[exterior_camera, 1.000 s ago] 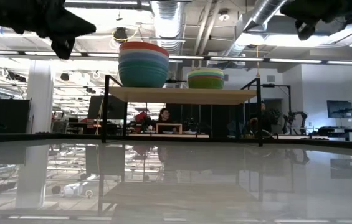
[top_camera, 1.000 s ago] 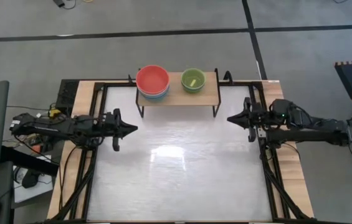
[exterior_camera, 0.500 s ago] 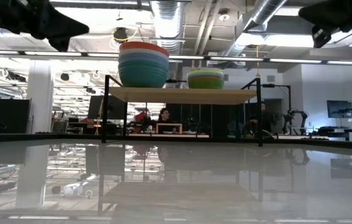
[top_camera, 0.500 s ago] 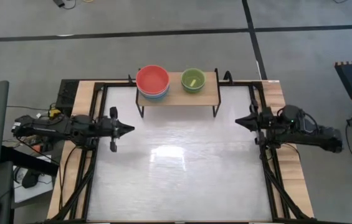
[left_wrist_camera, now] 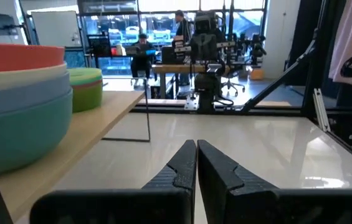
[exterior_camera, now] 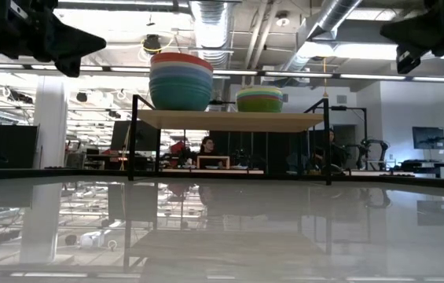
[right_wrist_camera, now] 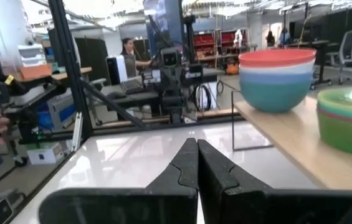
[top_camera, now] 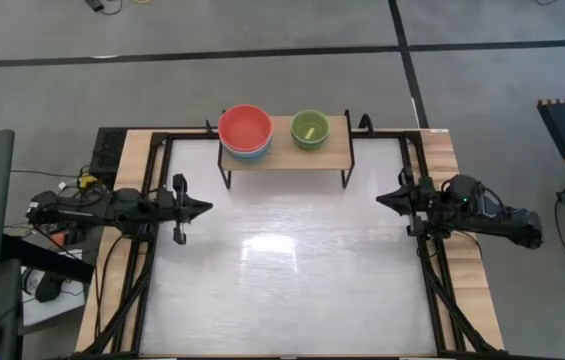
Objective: Place and stack bowls onto a shelf
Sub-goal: Return to Home Position
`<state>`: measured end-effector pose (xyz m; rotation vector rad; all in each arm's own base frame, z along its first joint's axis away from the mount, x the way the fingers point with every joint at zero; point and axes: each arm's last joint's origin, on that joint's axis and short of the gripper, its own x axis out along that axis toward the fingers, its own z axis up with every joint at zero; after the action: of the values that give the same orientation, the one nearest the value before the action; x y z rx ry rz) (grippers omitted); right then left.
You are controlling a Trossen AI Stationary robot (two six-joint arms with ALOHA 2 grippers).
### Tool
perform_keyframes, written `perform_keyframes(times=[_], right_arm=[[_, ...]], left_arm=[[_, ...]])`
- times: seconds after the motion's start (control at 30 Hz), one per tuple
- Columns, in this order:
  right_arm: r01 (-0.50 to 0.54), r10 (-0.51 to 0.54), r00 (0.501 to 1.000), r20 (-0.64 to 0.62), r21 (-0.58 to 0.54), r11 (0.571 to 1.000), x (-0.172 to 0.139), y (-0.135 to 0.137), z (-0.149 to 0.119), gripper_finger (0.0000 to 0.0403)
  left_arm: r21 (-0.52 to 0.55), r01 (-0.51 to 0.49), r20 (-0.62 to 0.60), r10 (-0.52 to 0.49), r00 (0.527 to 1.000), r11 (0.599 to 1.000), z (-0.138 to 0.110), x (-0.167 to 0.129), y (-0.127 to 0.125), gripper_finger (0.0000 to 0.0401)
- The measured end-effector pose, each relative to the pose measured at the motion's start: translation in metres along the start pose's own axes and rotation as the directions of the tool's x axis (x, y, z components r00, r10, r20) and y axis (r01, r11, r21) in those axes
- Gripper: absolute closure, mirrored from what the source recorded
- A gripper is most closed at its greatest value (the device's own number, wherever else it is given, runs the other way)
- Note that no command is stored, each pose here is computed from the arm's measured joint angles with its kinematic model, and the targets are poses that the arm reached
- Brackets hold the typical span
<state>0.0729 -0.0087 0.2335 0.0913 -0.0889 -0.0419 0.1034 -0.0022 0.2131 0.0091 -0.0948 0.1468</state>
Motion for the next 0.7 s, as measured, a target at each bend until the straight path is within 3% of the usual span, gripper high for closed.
perform_keyframes(times=[0.27,0.5,0.7], right_arm=[[-0.042,0.044,0.998,-0.035,0.071,0.997,0.004,0.000,-0.013,0.0383],[-0.103,0.101,0.995,0.022,0.091,0.991,0.011,0.002,-0.025,0.0383],[-0.105,0.107,0.994,-0.008,0.117,0.988,0.013,0.002,-0.038,0.0383]], left_arm=[[0.011,0.000,-0.004,0.000,1.000,1.000,-0.005,0.000,0.000,0.0401],[0.033,0.003,-0.054,-0.001,0.999,0.999,-0.011,0.000,0.000,0.0401],[-0.020,0.017,-0.023,-0.018,1.000,1.000,-0.036,0.001,-0.002,0.0401]])
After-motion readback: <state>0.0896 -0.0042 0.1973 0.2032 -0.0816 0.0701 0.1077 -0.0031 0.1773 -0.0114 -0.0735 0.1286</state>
